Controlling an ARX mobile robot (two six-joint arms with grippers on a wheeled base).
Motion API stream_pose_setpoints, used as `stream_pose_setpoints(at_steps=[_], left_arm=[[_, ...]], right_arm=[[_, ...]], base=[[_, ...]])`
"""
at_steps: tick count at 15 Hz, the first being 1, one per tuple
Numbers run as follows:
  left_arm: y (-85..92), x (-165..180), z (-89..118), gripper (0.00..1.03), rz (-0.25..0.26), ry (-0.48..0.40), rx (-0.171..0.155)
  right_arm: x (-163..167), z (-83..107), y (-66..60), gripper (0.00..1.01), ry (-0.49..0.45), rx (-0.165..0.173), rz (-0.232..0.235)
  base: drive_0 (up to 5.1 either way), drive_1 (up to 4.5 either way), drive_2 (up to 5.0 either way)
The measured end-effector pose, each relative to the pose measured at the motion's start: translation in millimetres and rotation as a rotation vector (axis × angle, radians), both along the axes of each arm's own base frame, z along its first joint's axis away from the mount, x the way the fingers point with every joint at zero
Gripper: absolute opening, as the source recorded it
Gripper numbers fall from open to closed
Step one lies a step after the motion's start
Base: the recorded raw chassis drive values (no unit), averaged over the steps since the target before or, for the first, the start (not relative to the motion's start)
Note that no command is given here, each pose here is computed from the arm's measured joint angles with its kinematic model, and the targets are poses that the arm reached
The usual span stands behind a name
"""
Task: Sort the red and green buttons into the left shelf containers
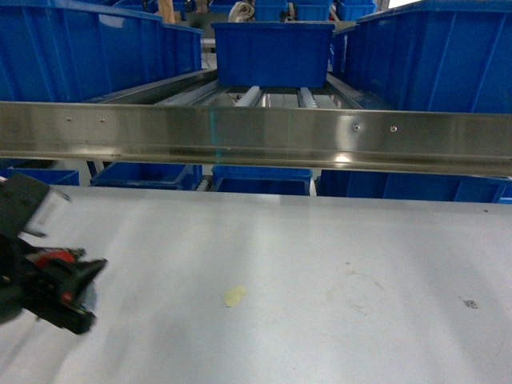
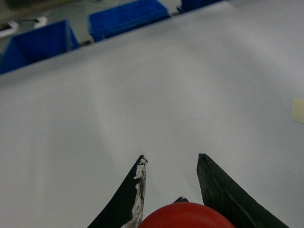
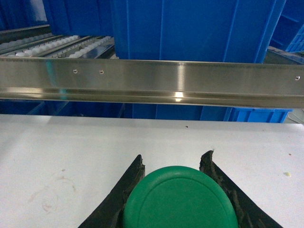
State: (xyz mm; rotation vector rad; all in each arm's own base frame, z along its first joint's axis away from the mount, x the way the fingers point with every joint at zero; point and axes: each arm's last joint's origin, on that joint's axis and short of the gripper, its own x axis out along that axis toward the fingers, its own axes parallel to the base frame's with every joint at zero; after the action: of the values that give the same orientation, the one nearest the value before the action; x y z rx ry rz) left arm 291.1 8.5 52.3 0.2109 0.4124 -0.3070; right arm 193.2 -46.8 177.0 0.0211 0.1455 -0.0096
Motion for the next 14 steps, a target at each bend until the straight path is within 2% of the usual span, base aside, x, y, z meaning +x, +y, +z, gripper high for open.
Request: stream_pose_setpoints(at_steps=[1, 2, 3, 4, 5, 8, 9, 10, 12, 14], left_arm=[[11.0, -9, 27, 0.29, 0.063, -0.1, -0.023], [16.0, -19, 46, 0.29, 0.095, -0.149, -0.055], [15.4, -30, 59, 0.29, 0.108, -0.152, -0.105], [14.2, -40, 72, 0.29, 0.117, -0.171, -0.141], [10.6, -51, 96, 0.29, 0.125, -0.24, -0.188], [6.8, -80, 139, 0.29, 0.193, -0.342, -0.283], [6.1, -89, 147, 0.29, 0.22, -0.351, -0.297], [5.2, -97, 159, 0.29, 0.221, -0.411, -0.317], [5.3, -95, 154, 0.29, 0.229, -0.377, -0.327], [5.3, -95, 155, 0.29, 0.229, -0.381, -0.329]], right_arm=[[0, 0.0, 0.0, 0.31, 0.0, 0.0, 0.0], [0, 0.0, 0.0, 0.31, 0.0, 0.0, 0.0], [0, 0.0, 0.0, 0.31, 0.0, 0.0, 0.0], [0, 0.0, 0.0, 0.31, 0.0, 0.0, 0.0], [0, 0.0, 0.0, 0.31, 0.0, 0.0, 0.0], [0, 0.0, 0.0, 0.31, 0.0, 0.0, 0.0], [0, 0.0, 0.0, 0.31, 0.0, 0.0, 0.0], [0, 0.0, 0.0, 0.31, 0.0, 0.0, 0.0], [0, 0.0, 0.0, 0.31, 0.0, 0.0, 0.0], [0, 0.0, 0.0, 0.31, 0.0, 0.0, 0.0]], base=[[0.0, 0.0, 0.0], [0.0, 0.0, 0.0], [0.0, 0.0, 0.0], [0.0, 0.0, 0.0], [0.0, 0.0, 0.0], [0.0, 0.0, 0.0], [0.0, 0.0, 0.0], [0.0, 0.0, 0.0], [0.0, 0.0, 0.0], [0.0, 0.0, 0.0]])
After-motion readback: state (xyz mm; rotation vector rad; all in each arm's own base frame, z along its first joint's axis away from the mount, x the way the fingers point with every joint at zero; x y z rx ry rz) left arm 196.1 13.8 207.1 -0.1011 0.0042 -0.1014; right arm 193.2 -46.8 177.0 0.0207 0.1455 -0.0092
